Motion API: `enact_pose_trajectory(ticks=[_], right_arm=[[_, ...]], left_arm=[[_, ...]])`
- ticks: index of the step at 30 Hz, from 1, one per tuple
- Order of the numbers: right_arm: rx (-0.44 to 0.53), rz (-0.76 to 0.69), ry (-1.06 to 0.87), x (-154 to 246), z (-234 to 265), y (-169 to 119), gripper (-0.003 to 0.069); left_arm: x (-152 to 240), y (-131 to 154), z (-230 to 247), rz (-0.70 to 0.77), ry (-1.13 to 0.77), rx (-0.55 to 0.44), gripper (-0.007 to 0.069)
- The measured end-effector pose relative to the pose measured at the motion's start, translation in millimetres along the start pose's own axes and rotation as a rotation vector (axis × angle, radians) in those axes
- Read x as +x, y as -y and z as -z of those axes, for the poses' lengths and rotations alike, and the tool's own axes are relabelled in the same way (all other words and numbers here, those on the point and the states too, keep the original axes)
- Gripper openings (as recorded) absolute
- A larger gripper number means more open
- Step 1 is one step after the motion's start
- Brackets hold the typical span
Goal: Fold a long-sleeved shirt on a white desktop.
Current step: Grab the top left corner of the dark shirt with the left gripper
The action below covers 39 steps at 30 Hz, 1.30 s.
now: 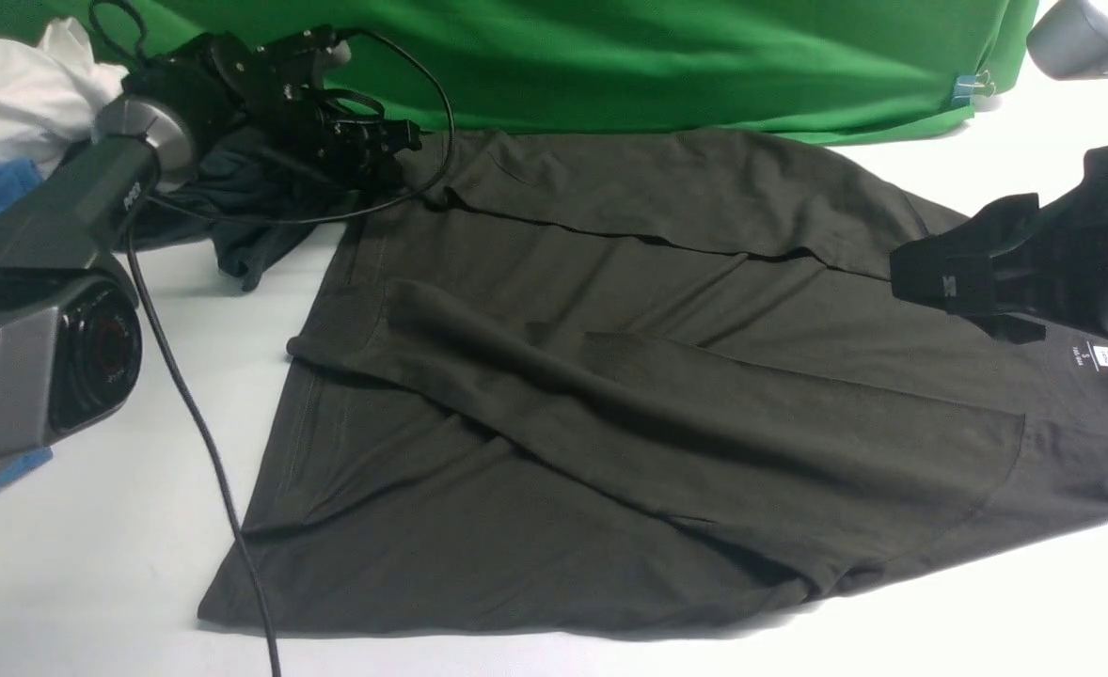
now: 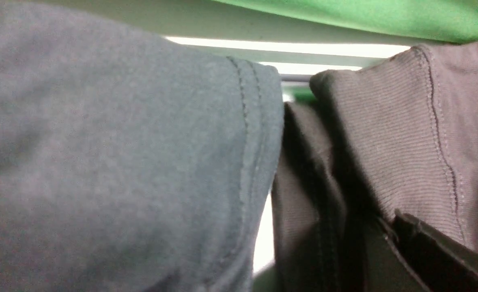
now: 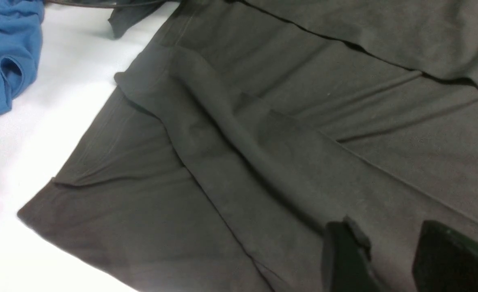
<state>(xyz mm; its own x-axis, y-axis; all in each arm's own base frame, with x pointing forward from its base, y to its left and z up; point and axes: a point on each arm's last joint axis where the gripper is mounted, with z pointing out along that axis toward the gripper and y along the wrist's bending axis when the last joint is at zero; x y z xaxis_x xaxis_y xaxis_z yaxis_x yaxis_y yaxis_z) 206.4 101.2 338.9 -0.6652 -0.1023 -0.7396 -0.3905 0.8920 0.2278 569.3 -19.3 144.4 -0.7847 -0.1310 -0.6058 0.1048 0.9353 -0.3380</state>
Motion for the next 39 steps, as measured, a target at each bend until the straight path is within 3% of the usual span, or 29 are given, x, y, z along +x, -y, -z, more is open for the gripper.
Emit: enact_pose_trajectory(ticks=[7, 16, 28, 39], right_arm=[[0.000, -0.002, 0.000, 0.0, 0.0, 0.0, 0.0240], [0.000, -0.002, 0.000, 0.0, 0.0, 0.0, 0.0240], [0.000, -0.002, 0.000, 0.0, 0.0, 0.0, 0.0240], [-0.001, -0.002, -0.002, 0.2, 0.0, -0.1, 0.0241]], left_arm=[[-6.1, -3.4, 10.0, -0.012, 0.011, 0.012, 0.0039], [-28.8, 18.0, 53.7, -0.105, 0.029, 0.040, 0.0038], [-33.3, 15.0, 61.9, -0.184, 0.033, -0.034, 0.0038], [-17.0, 6.1, 32.4, -0.110, -0.002, 0.008, 0.0169]])
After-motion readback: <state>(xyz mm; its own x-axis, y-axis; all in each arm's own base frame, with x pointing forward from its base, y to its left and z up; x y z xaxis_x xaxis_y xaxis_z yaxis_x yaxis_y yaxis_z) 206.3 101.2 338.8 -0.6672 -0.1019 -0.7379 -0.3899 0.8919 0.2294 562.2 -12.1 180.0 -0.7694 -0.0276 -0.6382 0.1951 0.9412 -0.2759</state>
